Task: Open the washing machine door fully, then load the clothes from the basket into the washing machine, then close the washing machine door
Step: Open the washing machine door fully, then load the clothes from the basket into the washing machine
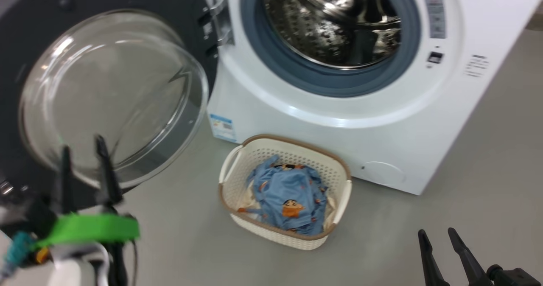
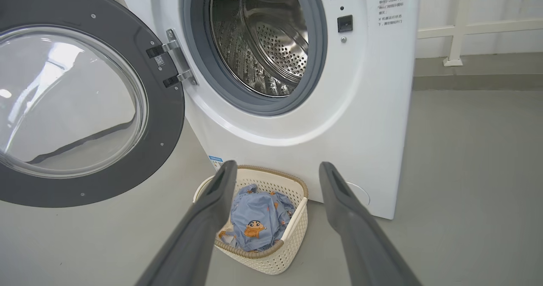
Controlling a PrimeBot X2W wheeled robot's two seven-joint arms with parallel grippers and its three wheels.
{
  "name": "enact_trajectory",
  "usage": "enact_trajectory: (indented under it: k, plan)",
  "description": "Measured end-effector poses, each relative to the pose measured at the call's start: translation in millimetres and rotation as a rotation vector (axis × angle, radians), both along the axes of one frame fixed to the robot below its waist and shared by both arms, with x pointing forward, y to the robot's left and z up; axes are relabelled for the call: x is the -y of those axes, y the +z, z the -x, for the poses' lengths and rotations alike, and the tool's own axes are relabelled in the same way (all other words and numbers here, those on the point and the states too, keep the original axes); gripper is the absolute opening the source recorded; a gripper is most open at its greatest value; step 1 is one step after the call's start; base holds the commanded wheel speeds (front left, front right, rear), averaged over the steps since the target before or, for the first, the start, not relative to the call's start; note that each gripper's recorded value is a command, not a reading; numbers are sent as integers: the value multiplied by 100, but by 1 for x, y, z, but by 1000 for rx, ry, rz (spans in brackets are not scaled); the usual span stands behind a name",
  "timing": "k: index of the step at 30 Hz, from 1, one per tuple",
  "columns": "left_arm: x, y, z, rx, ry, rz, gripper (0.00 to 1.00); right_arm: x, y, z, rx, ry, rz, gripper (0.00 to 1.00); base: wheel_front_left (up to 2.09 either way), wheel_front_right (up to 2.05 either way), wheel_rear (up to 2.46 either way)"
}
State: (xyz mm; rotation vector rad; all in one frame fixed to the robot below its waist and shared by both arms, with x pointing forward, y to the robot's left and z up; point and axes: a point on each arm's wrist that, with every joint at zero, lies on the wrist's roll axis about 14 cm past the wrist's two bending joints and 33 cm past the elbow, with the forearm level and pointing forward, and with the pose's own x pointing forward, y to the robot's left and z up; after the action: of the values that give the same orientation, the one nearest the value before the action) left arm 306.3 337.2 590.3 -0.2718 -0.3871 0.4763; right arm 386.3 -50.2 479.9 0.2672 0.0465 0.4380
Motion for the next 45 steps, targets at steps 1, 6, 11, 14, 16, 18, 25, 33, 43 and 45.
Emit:
enact_trajectory:
  k: [1,6,11,14,16,18,25,33,43,45]
  plan:
    - [11,-3,-1,-4,-34,-2,100,3,3,2,10,-8,2,100,0,0,0]
    - [51,-30,-2,-54,-156,35,100,19,22,9,66,-60,-5,100,0,0,0]
    - [87,-54,-8,-115,-278,46,100,43,30,18,98,-130,11,100,0,0,0]
    - [106,-63,-14,-149,-345,31,100,60,33,24,109,-175,24,100,0,0,0]
    - [118,-69,-17,-165,-391,31,100,72,34,28,113,-209,32,100,0,0,0]
    - [131,-74,-21,-184,-436,16,100,83,35,31,118,-240,39,100,0,0,0]
    - [156,-85,-30,-223,-524,0,100,115,38,44,127,-339,53,100,0,0,0]
    - [164,-94,-34,-255,-543,4,100,139,38,55,126,-418,62,100,0,0,0]
    - [157,-94,-34,-257,-515,12,100,142,39,56,127,-427,63,100,0,0,0]
    - [157,-93,-33,-257,-513,9,100,141,39,55,127,-426,63,100,0,0,0]
